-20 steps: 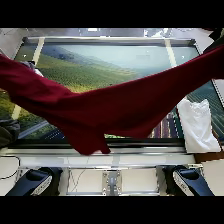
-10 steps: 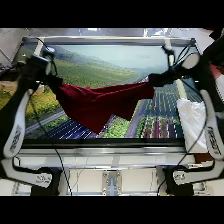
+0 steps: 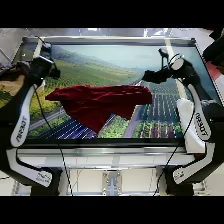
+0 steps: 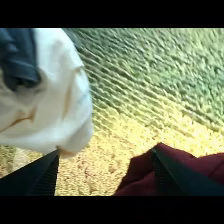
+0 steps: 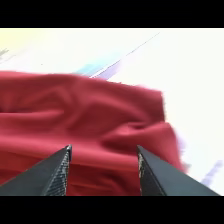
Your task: Fold the shirts.
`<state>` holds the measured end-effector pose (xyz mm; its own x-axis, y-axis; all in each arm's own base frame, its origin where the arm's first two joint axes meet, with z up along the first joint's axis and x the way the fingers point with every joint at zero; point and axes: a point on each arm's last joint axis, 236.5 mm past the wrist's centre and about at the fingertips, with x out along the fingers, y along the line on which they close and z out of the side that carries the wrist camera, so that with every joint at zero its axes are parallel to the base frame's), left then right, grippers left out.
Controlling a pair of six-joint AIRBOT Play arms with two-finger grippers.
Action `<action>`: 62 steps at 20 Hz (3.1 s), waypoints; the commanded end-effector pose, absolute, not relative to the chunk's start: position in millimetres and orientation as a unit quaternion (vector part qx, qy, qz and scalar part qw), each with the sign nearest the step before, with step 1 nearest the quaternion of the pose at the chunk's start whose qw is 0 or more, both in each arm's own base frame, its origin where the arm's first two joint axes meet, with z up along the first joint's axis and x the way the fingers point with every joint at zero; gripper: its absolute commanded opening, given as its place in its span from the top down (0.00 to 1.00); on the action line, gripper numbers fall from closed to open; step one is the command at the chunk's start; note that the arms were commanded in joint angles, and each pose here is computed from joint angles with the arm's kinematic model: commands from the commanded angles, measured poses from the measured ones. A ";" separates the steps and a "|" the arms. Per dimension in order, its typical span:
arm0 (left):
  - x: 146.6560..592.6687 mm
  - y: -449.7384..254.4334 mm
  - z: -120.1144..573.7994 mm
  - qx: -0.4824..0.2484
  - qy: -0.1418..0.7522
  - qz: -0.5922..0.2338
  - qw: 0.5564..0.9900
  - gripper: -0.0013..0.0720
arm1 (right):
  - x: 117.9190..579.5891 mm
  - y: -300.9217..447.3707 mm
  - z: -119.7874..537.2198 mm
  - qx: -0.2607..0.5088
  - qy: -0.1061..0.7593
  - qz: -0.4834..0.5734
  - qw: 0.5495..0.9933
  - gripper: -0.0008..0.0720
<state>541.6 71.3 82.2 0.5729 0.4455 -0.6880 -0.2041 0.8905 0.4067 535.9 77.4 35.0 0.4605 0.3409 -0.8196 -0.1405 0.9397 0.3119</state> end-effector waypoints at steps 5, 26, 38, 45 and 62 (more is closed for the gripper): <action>367.0 112.1 29.3 -0.171 0.559 0.253 0.771 0.56 | 462.3 -66.1 163.6 0.041 0.473 0.011 0.880 0.38; 363.4 -70.0 -97.7 -0.474 0.556 0.008 0.683 0.47 | 389.6 55.8 98.9 0.235 0.416 0.169 0.862 0.38; 336.7 -60.7 -87.3 -0.444 0.589 -0.012 0.675 0.46 | 389.9 55.1 100.2 0.234 0.413 0.167 0.864 0.38; 364.2 -68.9 -120.6 -0.450 0.564 0.024 0.691 0.49 | 389.9 55.3 100.2 0.235 0.414 0.168 0.864 0.38; 383.8 -81.6 -75.2 -0.494 0.514 -0.001 0.702 0.97 | 444.8 81.0 -106.2 0.390 0.524 0.031 0.756 0.38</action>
